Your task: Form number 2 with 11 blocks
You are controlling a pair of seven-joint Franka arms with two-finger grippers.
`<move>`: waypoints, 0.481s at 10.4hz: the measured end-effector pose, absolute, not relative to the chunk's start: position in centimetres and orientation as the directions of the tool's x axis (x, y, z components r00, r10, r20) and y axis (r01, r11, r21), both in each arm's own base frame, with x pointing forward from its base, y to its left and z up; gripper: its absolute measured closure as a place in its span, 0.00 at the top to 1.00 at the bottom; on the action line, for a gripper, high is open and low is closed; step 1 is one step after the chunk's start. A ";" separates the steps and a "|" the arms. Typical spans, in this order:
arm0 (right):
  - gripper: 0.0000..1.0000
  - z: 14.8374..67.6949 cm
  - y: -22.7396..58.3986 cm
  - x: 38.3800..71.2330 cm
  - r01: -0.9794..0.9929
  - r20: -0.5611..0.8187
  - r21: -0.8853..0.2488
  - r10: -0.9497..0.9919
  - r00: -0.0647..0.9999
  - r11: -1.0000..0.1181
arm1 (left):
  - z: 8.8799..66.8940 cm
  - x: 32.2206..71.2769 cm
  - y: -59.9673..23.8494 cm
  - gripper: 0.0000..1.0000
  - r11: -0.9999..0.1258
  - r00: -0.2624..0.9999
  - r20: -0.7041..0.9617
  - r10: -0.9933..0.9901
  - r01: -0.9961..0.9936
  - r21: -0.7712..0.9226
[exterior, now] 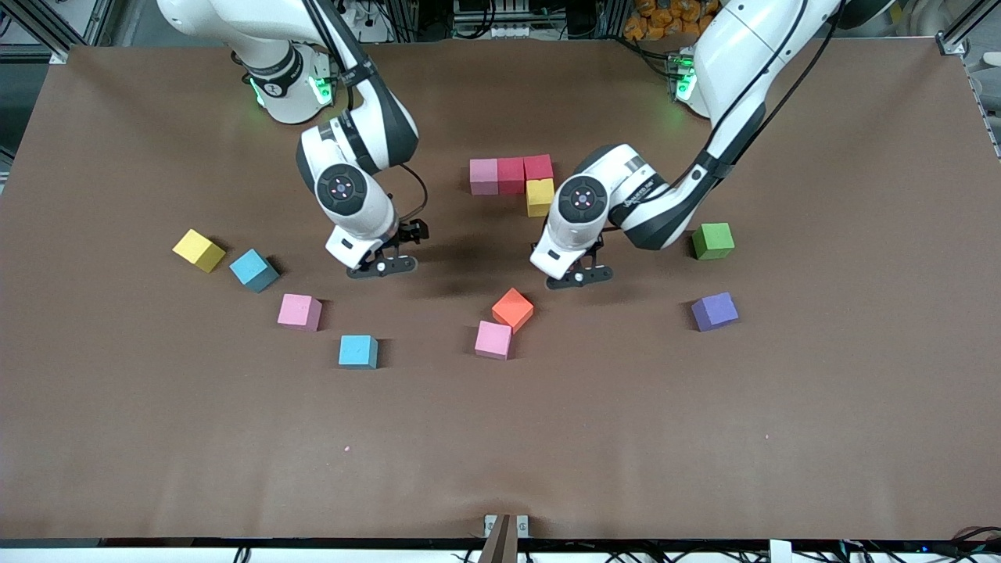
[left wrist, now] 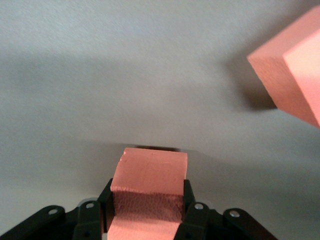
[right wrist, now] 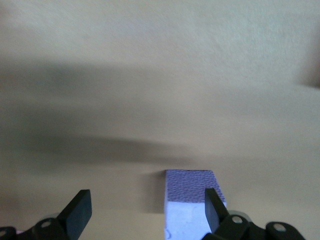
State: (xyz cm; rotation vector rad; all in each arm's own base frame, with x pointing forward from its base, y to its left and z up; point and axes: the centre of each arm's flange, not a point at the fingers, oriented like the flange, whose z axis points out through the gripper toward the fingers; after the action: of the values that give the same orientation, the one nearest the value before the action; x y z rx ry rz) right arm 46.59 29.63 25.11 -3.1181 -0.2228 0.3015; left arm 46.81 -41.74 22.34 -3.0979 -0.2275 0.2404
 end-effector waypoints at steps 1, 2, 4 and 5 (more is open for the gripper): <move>1.00 24.4 29.0 45.9 0.151 -0.191 -0.015 0.151 0.970 -0.988 | 22.3 46.2 -42.4 0.54 -0.991 0.979 -0.152 0.134 0.130 -0.037; 1.00 24.0 28.6 45.4 0.157 -0.196 -0.014 0.157 0.968 -0.987 | 22.3 45.7 -42.9 0.54 -0.992 0.981 -0.152 0.123 0.119 -0.038; 1.00 23.7 28.1 44.8 0.159 -0.200 -0.014 0.158 0.967 -0.987 | 22.1 45.1 -43.5 0.54 -0.994 0.982 -0.155 0.109 0.104 -0.039; 1.00 23.4 27.9 44.6 0.158 -0.193 -0.015 0.158 0.968 -0.987 | 22.1 44.8 -43.8 0.54 -0.994 0.982 -0.155 0.103 0.098 -0.039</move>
State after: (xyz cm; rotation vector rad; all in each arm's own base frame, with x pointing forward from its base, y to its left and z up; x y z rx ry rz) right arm 44.62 27.88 23.41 -3.1175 -0.2502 0.3055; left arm 44.83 -43.78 22.11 -3.0969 -0.1577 0.2453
